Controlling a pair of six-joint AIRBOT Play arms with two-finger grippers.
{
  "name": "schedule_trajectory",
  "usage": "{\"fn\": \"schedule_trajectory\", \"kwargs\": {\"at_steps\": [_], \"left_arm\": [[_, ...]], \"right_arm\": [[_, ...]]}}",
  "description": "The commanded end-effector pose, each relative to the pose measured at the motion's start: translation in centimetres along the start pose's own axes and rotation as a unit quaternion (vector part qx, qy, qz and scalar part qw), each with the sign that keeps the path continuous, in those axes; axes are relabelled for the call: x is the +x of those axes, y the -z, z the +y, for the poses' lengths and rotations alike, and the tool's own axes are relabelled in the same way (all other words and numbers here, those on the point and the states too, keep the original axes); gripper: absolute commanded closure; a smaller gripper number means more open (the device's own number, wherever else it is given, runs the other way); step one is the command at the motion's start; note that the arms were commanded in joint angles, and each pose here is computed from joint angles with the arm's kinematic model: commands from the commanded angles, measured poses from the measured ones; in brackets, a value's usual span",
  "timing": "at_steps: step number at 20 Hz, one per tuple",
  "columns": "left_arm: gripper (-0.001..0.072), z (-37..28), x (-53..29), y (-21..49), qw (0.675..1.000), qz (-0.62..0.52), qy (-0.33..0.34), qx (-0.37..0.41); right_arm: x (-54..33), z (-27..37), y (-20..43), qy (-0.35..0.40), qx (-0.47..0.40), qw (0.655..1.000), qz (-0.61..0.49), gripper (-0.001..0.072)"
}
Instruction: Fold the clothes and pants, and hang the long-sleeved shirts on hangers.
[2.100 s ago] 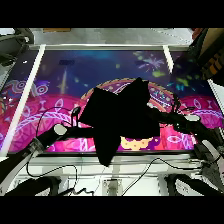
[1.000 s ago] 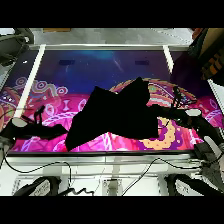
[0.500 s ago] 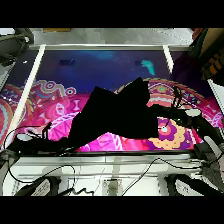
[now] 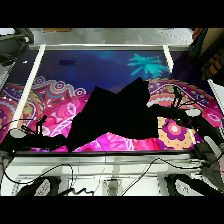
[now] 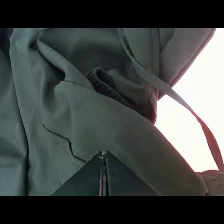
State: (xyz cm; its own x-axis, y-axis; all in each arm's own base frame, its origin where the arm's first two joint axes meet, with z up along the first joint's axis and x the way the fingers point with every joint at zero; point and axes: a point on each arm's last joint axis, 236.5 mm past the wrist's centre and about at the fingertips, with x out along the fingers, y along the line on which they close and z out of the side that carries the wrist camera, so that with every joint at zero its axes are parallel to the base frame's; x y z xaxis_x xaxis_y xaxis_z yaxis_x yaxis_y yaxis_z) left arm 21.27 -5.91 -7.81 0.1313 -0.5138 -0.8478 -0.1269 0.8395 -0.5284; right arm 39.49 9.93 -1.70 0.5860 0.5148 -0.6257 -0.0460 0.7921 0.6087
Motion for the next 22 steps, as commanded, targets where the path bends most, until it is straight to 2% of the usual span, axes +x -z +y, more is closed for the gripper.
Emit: {"fn": "schedule_trajectory", "kwargs": {"at_steps": [1, 5, 8, 13, 14, 15, 17, 18, 20, 22], "left_arm": [[0.0246, 1.8, -0.8, 0.5, 0.999, 0.003, -0.049, 0.004], [0.0246, 1.8, 1.5, 2.0, 0.999, -0.001, -0.025, -0.032], [0.0248, 0.9, 2.7, 1.8, 1.000, -0.018, -0.004, -0.020], [0.0250, 0.7, 3.3, 0.0, 0.998, -0.053, -0.023, 0.008], [0.0285, 0.7, 3.5, 0.0, 0.998, -0.052, -0.025, 0.011], [0.0387, 0.7, 3.8, 0.1, 0.999, -0.046, -0.025, 0.011], [0.0660, 0.3, 4.3, 0.4, 0.999, -0.035, -0.016, 0.005], [0.0696, -0.2, 4.4, 0.1, 0.999, -0.041, -0.004, -0.001], [0.0696, -1.7, 3.6, -2.6, 0.996, -0.090, 0.022, 0.008], [0.0697, -2.9, 0.7, -8.2, 0.983, -0.179, 0.020, 0.022]], "right_arm": [[0.0, 0.0, 0.0, 0.000, -0.001, 1.000, -0.001, 0.0696], [0.0, 0.0, 0.0, 0.000, -0.001, 1.000, 0.000, 0.0696], [0.0, 0.0, 0.0, 0.000, -0.001, 1.000, -0.001, 0.0697], [0.0, 0.1, 0.0, 0.000, 0.000, 1.000, 0.000, 0.0697], [0.0, 0.1, 0.0, 0.000, 0.000, 1.000, 0.000, 0.0697], [0.0, 0.1, 0.0, -0.001, 0.000, 1.000, 0.000, 0.0697], [0.0, 0.1, -0.1, -0.001, 0.000, 1.000, -0.001, 0.0697], [0.0, 0.1, -0.1, -0.001, 0.000, 1.000, -0.001, 0.0697], [-0.2, 0.0, -0.9, 0.005, -0.005, 1.000, -0.015, 0.0697], [-1.0, 0.4, -4.1, 0.017, -0.029, 0.998, -0.052, 0.0698]]}}
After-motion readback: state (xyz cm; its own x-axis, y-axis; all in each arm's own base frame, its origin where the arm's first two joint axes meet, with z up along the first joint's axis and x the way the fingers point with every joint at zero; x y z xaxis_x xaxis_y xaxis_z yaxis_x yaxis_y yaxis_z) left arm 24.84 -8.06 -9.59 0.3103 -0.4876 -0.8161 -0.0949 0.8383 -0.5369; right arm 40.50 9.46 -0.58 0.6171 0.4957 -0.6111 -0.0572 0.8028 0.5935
